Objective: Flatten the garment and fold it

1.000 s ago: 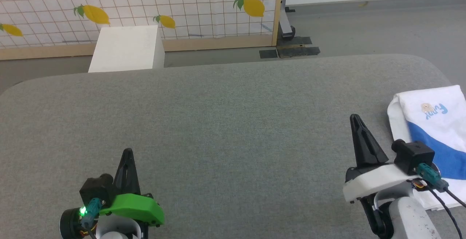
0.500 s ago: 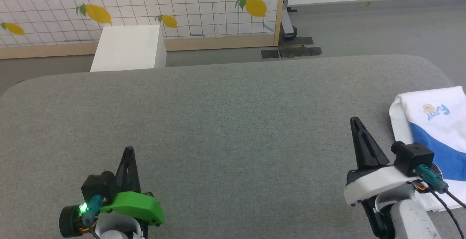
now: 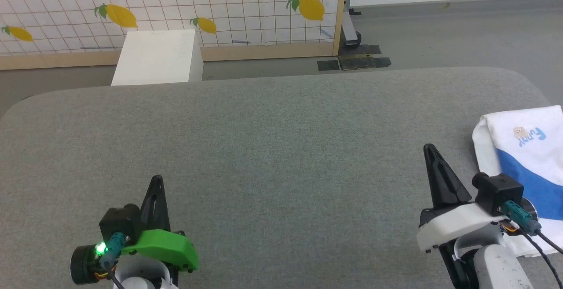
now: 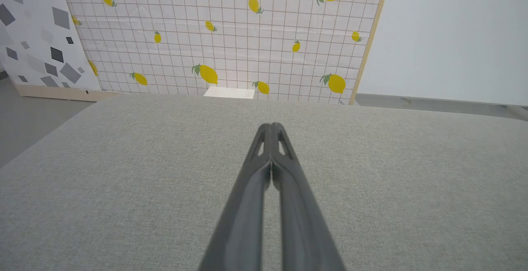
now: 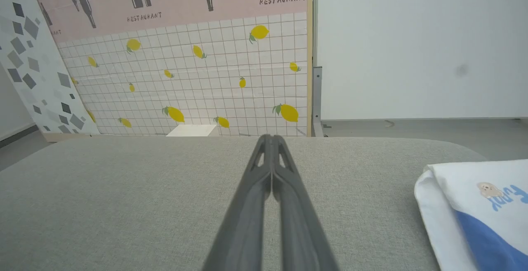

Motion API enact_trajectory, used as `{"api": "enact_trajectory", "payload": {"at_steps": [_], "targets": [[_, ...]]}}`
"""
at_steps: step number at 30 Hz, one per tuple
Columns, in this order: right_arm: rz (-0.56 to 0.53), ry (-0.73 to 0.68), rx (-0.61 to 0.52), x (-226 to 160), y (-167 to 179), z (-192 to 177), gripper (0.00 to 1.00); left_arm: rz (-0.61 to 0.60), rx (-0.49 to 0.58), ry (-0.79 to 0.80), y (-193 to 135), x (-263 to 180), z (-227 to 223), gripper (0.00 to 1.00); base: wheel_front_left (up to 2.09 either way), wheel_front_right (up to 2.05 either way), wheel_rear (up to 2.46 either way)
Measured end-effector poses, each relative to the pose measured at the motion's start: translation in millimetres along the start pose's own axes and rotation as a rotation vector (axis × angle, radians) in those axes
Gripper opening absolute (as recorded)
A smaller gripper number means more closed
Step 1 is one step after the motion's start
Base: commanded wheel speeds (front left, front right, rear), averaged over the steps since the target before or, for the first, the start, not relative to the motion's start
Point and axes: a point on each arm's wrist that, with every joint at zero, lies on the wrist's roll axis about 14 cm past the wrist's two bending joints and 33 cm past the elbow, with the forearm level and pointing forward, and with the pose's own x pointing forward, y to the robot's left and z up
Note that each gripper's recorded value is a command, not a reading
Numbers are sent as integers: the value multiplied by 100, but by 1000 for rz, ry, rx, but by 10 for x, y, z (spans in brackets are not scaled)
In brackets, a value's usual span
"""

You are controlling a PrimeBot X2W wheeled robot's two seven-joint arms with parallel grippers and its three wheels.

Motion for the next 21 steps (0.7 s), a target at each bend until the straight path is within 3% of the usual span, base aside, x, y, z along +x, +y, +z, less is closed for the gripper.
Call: {"api": "enact_trajectory", "payload": {"at_steps": [21], "targets": [[11, 24, -34, -17, 30, 3, 0, -6, 35, 9, 8, -3, 41, 0, 0, 0, 0]]}}
